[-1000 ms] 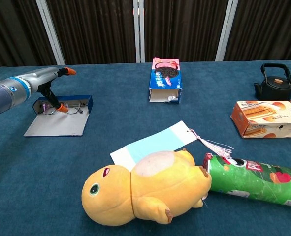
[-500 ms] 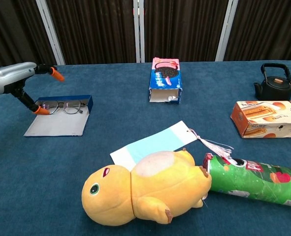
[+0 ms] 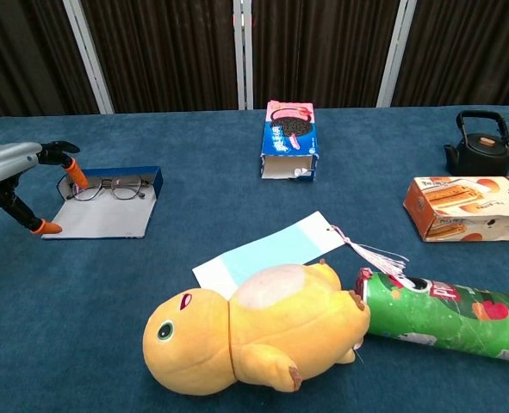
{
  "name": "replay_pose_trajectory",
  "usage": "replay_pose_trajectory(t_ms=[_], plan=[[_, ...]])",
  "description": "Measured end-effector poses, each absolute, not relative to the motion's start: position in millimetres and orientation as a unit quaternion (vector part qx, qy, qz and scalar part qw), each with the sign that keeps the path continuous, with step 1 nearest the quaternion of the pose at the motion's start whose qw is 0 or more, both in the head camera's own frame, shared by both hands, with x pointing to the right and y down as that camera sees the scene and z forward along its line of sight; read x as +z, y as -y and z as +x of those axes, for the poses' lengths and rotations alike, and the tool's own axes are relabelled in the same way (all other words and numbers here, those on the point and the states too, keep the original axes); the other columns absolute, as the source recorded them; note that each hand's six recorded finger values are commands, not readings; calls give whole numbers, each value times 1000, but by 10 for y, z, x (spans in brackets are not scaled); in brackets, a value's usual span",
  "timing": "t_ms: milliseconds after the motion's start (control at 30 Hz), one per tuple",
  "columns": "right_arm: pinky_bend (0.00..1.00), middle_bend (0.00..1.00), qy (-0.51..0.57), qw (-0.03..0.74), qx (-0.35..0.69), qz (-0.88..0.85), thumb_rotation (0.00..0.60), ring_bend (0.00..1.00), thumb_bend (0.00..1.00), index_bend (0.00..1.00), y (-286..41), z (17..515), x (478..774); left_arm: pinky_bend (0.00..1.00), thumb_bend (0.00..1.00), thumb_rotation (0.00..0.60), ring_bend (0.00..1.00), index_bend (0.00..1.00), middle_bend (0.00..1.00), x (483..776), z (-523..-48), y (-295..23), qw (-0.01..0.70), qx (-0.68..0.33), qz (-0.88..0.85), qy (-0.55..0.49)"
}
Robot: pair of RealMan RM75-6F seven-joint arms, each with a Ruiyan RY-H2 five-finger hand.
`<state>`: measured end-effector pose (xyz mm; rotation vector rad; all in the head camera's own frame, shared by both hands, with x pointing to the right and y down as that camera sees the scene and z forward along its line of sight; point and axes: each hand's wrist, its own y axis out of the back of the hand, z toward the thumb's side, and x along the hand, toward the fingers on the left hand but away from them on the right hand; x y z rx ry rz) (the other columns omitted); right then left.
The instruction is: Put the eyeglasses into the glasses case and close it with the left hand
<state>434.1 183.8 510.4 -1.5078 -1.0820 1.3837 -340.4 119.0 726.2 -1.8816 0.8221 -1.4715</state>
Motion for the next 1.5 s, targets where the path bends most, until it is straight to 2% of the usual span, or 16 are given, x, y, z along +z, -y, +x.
replay_pose_trajectory(t_ms=[567,1267,1500], plan=[[0,0,426,399,552,-596,600,0,0,0,-1829,4358,5140,0,187,600,0,308,0,7595,-3294,-1216,305,-558,-706,-312],[0,0,426,398,554,-595,600,0,0,0,-1827,4369,5146,0,188,600,0,298,0,7693,-3232,-1222,302,-558,-710,-306],[0,0,426,398,554,-595,600,0,0,0,-1826,4370,5151,0,337,600,0,299,0,7713,-3233,-1223,302,-559,-710,-304]])
